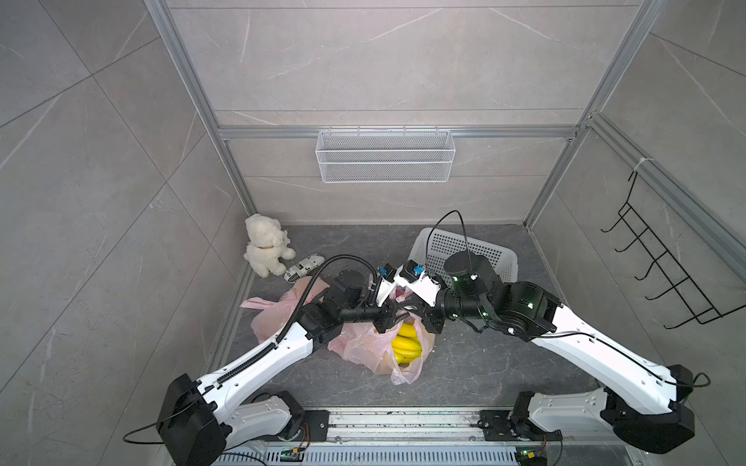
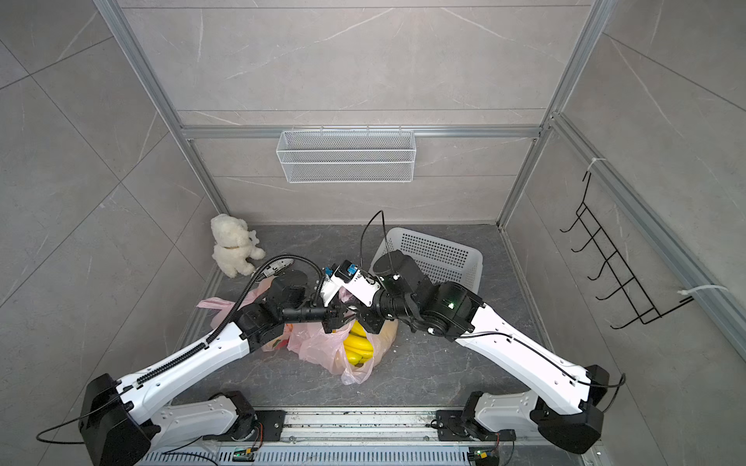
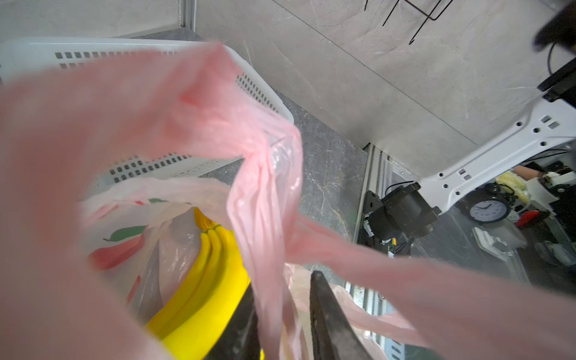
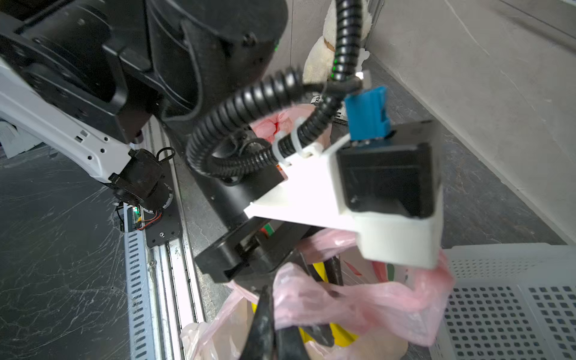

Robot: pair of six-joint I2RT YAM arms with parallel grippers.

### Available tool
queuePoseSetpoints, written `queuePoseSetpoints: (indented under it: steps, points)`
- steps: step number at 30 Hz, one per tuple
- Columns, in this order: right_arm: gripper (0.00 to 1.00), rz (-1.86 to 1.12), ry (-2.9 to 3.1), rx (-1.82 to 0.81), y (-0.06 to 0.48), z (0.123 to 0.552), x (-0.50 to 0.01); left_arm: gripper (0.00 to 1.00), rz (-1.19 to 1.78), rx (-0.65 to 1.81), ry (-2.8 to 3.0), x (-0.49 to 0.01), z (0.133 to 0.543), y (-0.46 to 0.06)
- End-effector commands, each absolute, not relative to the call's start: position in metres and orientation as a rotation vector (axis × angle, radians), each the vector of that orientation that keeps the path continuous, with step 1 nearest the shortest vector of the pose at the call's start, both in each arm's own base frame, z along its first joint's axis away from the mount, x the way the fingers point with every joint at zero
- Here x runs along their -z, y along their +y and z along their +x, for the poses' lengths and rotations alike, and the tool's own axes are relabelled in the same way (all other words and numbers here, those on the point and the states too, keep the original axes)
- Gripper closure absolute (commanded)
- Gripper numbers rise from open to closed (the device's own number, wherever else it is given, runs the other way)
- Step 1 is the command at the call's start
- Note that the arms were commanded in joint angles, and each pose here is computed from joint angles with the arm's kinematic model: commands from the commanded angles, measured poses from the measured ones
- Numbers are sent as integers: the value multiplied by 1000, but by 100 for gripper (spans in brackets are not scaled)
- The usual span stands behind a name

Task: Place the banana into a plastic bag & tie a knot
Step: Adjust the plastic bag at the center of the board, then cross the plastic bag at the center of the board.

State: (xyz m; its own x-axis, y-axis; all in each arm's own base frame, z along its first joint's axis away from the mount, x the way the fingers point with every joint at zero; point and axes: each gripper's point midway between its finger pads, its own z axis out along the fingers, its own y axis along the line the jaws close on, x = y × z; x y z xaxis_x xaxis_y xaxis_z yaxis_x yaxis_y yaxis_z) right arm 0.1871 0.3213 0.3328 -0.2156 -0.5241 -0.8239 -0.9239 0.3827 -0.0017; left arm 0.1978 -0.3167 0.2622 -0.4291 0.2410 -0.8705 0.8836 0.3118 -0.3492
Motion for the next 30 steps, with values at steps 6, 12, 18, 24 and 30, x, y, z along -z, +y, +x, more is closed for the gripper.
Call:
queuePoseSetpoints:
  steps: [6,12,18,24,30]
  points:
    - [100,-1285,1851,-671,329,185,-332,54,1083,1206,1687,-283,173,-314]
    - [100,-1275,1848,-662,331,189,-332,39,1106,1234,1630,-284,160,-308]
    - [100,-1276,1849,-688,336,189,-330,30,1073,1233,1601,-290,164,-309]
    - [100,-1233,1845,-713,341,192,-328,28,1087,1270,1589,-290,163,-320]
    - [100,-1253,1843,-755,343,186,-324,30,1009,1191,1607,-290,181,-321]
